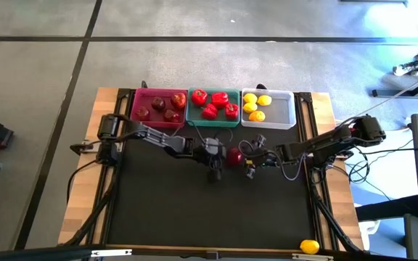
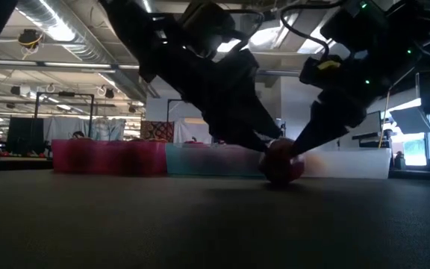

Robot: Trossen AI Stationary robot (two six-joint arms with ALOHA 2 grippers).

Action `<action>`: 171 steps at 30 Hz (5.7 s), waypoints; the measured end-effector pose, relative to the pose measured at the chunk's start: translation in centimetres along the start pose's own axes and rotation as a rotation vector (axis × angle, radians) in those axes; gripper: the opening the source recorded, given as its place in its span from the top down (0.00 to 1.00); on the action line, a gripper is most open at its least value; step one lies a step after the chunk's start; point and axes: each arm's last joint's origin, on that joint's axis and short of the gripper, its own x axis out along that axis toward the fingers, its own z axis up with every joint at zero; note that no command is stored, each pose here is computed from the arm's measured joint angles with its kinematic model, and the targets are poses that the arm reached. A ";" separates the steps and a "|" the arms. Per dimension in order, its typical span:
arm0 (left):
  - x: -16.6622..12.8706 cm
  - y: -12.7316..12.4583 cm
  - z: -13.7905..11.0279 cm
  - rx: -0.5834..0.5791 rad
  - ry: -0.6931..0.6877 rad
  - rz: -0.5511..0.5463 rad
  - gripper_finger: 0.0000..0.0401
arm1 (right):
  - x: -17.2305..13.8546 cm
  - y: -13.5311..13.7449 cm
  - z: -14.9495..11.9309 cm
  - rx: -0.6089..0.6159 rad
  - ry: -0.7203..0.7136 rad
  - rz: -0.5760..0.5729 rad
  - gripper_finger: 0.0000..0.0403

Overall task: Sort produce into baskets
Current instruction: Put the apple into the pink bin

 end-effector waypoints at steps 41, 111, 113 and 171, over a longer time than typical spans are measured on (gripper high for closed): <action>-1.1 3.4 0.5 -0.061 -0.040 0.399 0.04 | 1.4 -4.5 1.2 -0.059 0.000 -0.109 0.26; -2.3 5.1 -1.0 0.253 0.256 0.457 0.04 | 5.0 -5.4 3.1 -0.042 -0.331 -0.009 0.26; -1.8 5.2 -1.3 0.266 0.253 0.453 0.04 | 5.4 -5.4 3.1 -0.025 -0.320 -0.024 0.26; -13.0 -3.7 -1.6 0.134 0.259 0.326 0.04 | -2.4 -2.3 14.1 -0.076 0.130 0.200 0.60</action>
